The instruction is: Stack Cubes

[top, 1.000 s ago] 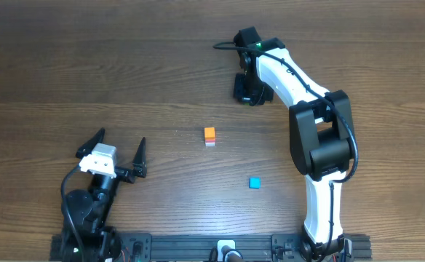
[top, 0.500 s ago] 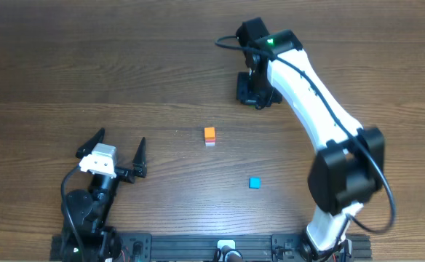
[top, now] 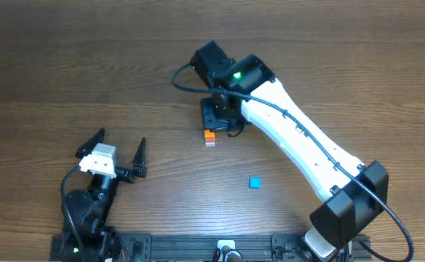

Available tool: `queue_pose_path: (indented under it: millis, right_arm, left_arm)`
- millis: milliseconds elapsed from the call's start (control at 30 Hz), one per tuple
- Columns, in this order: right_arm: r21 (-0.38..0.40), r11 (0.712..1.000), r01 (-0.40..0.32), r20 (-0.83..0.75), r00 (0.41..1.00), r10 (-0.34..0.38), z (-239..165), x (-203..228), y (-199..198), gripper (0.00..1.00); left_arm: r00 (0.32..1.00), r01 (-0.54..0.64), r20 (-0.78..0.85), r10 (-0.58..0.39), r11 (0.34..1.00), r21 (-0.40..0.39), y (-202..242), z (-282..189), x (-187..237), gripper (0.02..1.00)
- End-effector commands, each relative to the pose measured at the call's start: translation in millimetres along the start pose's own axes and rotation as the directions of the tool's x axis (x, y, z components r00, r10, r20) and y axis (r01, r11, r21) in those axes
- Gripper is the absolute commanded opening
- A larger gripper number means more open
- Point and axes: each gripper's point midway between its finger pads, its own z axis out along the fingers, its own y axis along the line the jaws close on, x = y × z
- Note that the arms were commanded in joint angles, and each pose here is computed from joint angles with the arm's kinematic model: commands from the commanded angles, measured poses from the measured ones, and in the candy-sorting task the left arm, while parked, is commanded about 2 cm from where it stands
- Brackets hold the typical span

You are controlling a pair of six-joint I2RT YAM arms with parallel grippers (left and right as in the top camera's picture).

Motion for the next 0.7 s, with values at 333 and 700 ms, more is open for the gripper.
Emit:
queue_pose_path:
  millis: [333, 700]
  right_arm:
    - [0.028, 1.000, 0.002, -0.097, 0.995, 0.001, 26, 15, 18, 0.084]
    - [0.041, 0.999, 0.011, -0.154, 0.988, -0.004, 56, 15, 25, 0.084]
  left_arm:
    - [1.000, -0.018, -0.002, 0.018, 1.000, 0.000, 0, 0, 2, 1.000]
    - [1.000, -0.018, -0.002, 0.018, 1.000, 0.000, 0, 0, 2, 0.998]
